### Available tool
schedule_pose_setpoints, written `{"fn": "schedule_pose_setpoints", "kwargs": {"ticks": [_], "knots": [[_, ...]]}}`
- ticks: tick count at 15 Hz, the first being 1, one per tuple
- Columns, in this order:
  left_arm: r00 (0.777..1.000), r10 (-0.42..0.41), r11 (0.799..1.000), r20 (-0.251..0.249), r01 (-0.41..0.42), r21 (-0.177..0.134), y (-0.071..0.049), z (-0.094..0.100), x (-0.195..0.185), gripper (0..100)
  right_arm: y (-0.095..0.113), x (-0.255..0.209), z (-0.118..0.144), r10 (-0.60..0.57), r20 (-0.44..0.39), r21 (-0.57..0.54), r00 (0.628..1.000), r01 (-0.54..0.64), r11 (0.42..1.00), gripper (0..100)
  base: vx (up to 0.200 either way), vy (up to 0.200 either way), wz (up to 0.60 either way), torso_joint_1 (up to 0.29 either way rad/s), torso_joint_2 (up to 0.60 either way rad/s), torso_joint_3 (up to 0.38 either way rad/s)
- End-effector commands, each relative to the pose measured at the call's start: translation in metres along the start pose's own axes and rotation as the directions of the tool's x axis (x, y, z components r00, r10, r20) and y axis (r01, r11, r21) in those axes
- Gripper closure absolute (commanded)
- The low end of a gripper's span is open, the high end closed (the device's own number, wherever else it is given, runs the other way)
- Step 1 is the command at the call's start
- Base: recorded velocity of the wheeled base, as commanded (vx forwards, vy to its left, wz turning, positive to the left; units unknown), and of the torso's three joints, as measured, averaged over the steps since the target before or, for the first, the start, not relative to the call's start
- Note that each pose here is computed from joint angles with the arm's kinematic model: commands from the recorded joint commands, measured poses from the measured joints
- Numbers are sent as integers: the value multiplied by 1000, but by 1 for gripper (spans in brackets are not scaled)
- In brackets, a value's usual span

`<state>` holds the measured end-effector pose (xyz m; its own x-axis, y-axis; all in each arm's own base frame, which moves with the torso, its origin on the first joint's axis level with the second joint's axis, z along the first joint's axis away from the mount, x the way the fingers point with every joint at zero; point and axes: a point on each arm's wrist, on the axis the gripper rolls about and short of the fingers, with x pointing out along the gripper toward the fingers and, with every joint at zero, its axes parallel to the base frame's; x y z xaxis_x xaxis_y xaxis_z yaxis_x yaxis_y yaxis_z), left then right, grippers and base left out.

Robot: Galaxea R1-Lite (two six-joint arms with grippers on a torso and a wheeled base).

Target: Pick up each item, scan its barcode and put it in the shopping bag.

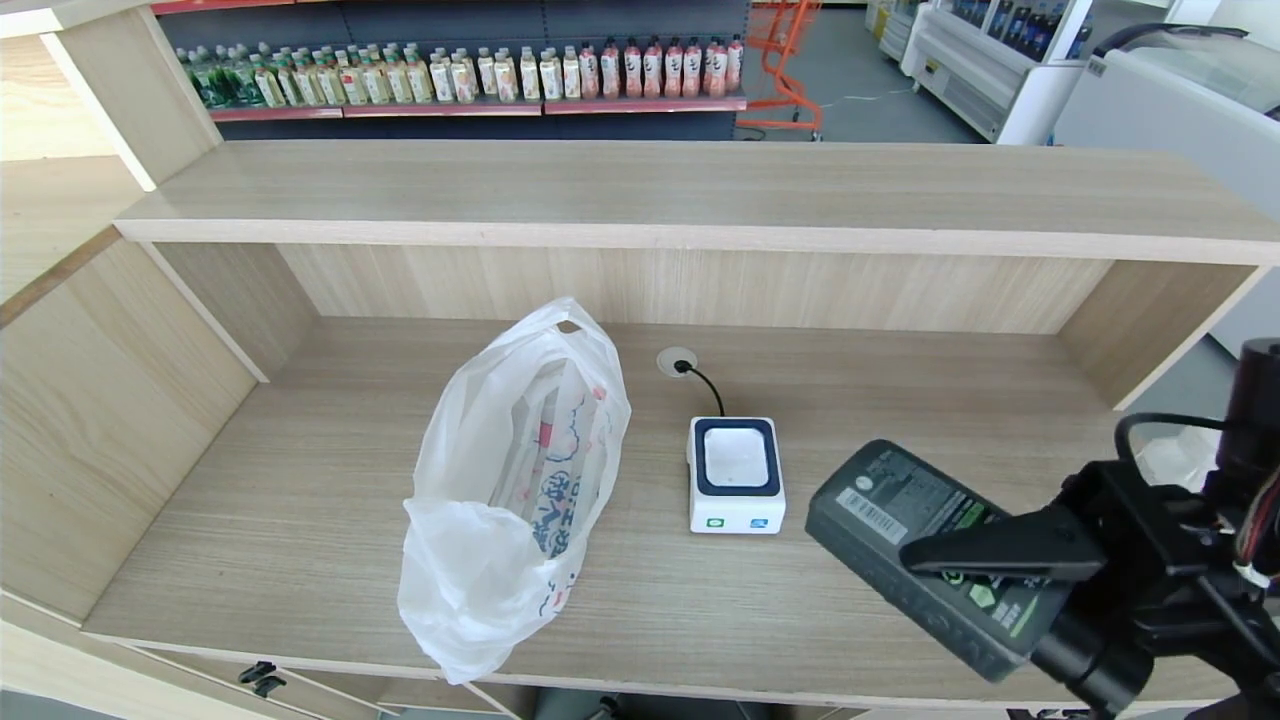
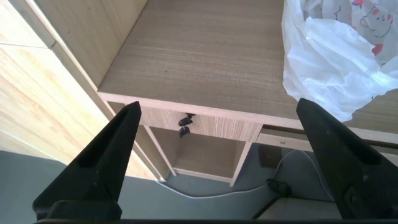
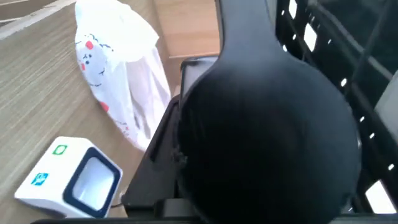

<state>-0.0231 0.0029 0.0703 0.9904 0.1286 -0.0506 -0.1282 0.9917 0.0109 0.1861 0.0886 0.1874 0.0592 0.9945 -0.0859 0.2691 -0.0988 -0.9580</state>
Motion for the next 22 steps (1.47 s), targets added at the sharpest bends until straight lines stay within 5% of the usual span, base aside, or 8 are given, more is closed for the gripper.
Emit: {"fn": "schedule_pose_setpoints", "kwargs": {"ticks": [1, 5, 8, 9, 11, 12, 13, 22], "knots": [[1000, 1, 1000, 0, -1, 0, 0, 0, 0, 0, -36, -31, 19, 1, -235, 139, 972, 33, 990, 100, 0, 0, 0, 0, 0, 0], [1000, 0, 1000, 0, 0, 0, 0, 0, 0, 0, -34, -45, 32, 27, -226, 516, 974, 96, 851, 100, 0, 0, 0, 0, 0, 0], [1000, 1, 1000, 0, -1, 0, 0, 0, 0, 0, -38, -51, 32, 133, -461, 841, 877, 384, 382, 100, 0, 0, 0, 0, 0, 0], [1000, 0, 1000, 0, 0, 0, 0, 0, 0, 0, -37, -51, 28, 180, -543, 839, 820, 536, 91, 100, 0, 0, 0, 0, 0, 0], [1000, 0, 1000, 0, 0, 0, 0, 0, 0, 0, -20, -44, 9, 320, -659, 566, 681, 729, -385, 100, 0, 0, 0, 0, 0, 0], [1000, 0, 1000, 0, 0, -1, 0, 0, 0, 0, -19, -43, 8, 329, -662, 542, 674, 733, -411, 100, 0, 0, 0, 0, 0, 0], [1000, 0, 1000, 0, 0, 0, 0, 0, 0, 0, 0, -37, -6, 405, -645, 302, 649, 702, -645, 100, 0, 0, 0, 0, 0, 0], [1000, 1, 1000, 0, -1, 0, 0, 0, 0, 0, 51, 4, -73, 465, -568, 184, 679, 656, -732, 100, 0, 0, 0, 0, 0, 0]]}}
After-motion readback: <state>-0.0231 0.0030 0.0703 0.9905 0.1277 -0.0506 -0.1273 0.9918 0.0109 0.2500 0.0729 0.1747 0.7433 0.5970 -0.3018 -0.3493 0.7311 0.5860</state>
